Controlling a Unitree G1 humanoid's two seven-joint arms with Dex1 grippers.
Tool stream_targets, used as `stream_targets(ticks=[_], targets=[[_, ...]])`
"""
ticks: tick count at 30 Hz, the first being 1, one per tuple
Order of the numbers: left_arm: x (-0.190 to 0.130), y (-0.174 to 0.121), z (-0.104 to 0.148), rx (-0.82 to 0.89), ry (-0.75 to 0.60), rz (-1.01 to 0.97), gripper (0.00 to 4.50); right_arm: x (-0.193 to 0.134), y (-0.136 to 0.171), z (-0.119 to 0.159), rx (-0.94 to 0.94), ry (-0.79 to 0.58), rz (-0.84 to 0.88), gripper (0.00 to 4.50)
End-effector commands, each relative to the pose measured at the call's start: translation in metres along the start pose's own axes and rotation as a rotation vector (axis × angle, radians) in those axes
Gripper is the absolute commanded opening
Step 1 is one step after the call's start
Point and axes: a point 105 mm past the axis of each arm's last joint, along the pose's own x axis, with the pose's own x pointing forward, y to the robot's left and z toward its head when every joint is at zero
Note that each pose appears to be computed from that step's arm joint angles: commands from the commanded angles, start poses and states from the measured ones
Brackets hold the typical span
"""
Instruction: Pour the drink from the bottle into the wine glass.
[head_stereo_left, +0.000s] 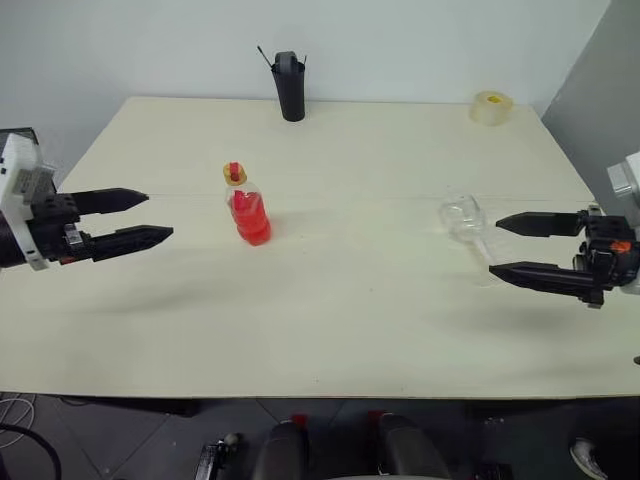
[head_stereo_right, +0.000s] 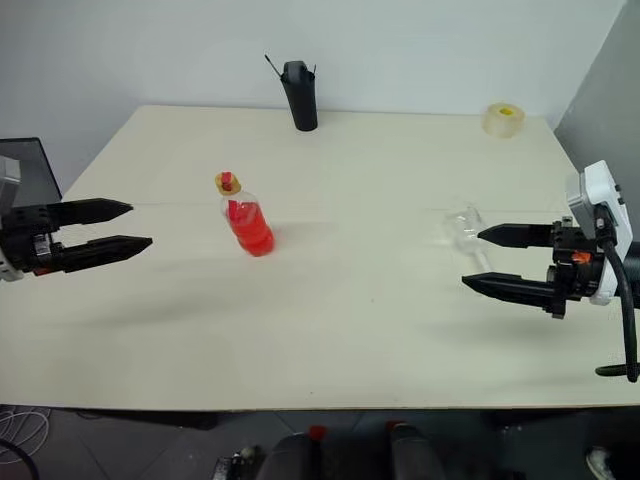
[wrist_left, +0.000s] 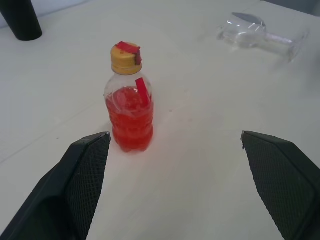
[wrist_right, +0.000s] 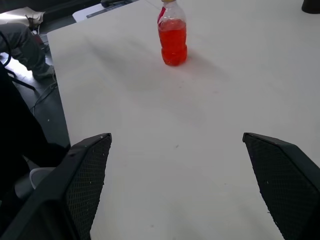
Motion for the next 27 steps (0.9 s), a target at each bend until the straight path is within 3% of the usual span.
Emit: stream_targets(ticks=[1,8,16,21,27], targets=[[-0.002,0.004,0.015,0.060,-0.027,0.029,4.50,-0.003,0.000,0.015,-0.048,-0.067,-0.007,4.49],[0.010,0.012,-0.006,0.069,-0.004,0.132,4.50,0.021,0.016,0.020,-0.038,-0.133,0.072,4.49],[0.065,-0.001,-0.036,-0.041,-0.151,0.232,4.50,0.073,0.037,0.014,-0.051,-0.163,0.143,4.49],[0.081,0.009,-0.054,-0.005,-0.155,0.370,4.50,0.088,0.042,0.016,-0.036,-0.197,0.149,4.49],[0.102,0.004,-0.057,-0.011,-0.238,0.412,4.50,0.097,0.052,0.016,-0.034,-0.200,0.184,4.49]])
